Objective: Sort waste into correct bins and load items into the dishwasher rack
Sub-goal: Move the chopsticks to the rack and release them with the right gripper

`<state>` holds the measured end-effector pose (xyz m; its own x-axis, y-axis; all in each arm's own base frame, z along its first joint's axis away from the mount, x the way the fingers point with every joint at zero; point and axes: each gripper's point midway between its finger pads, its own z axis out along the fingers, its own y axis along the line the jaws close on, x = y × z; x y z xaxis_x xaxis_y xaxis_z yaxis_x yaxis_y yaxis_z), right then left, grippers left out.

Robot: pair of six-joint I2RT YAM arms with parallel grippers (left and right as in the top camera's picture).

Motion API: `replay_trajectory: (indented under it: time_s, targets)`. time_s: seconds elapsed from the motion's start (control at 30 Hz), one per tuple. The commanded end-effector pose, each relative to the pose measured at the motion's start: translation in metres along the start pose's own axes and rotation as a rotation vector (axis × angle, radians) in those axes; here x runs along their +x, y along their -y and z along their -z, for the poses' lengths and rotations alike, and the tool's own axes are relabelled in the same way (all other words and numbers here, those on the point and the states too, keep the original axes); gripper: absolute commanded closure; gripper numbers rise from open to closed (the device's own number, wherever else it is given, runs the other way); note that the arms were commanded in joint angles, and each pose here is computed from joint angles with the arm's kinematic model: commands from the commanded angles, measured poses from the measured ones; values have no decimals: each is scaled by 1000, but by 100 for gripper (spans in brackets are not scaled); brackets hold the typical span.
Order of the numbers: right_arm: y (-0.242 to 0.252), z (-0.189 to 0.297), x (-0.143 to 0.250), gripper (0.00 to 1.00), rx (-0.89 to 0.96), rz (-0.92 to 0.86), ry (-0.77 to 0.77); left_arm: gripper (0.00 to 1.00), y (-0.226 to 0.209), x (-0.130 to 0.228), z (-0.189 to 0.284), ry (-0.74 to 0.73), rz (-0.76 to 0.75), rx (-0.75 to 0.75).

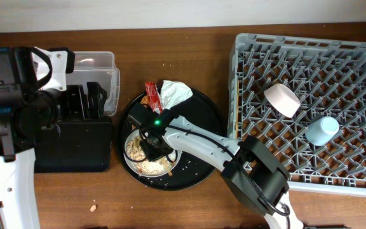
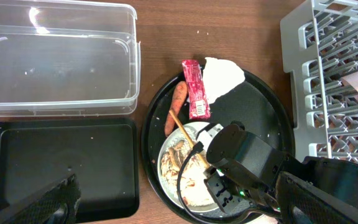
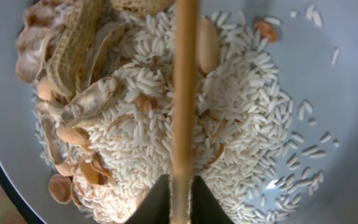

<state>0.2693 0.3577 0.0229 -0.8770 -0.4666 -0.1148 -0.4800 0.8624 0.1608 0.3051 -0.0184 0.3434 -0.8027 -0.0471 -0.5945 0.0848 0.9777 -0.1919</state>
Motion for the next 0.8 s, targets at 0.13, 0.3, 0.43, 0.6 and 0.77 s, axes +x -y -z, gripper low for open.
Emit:
replay_trajectory:
  time_s: [0.13,0.3,0.43,0.6,0.77]
  targets:
    - [21,61,-23,96,12,-57,112,1,3,-1,2,9,-23,11]
    - [116,191,-55,96,38,-276,382,1,3,-1,2,9,-23,11]
    - [260,222,-36,96,131,-598,432,1,3,-1,2,9,-23,11]
    - [287,176,-19,96,115,-601,279,1,3,-1,2,9,-23,11]
    - [289,143,-24,89,161,-594,222,1,3,-1,2,9,-23,11]
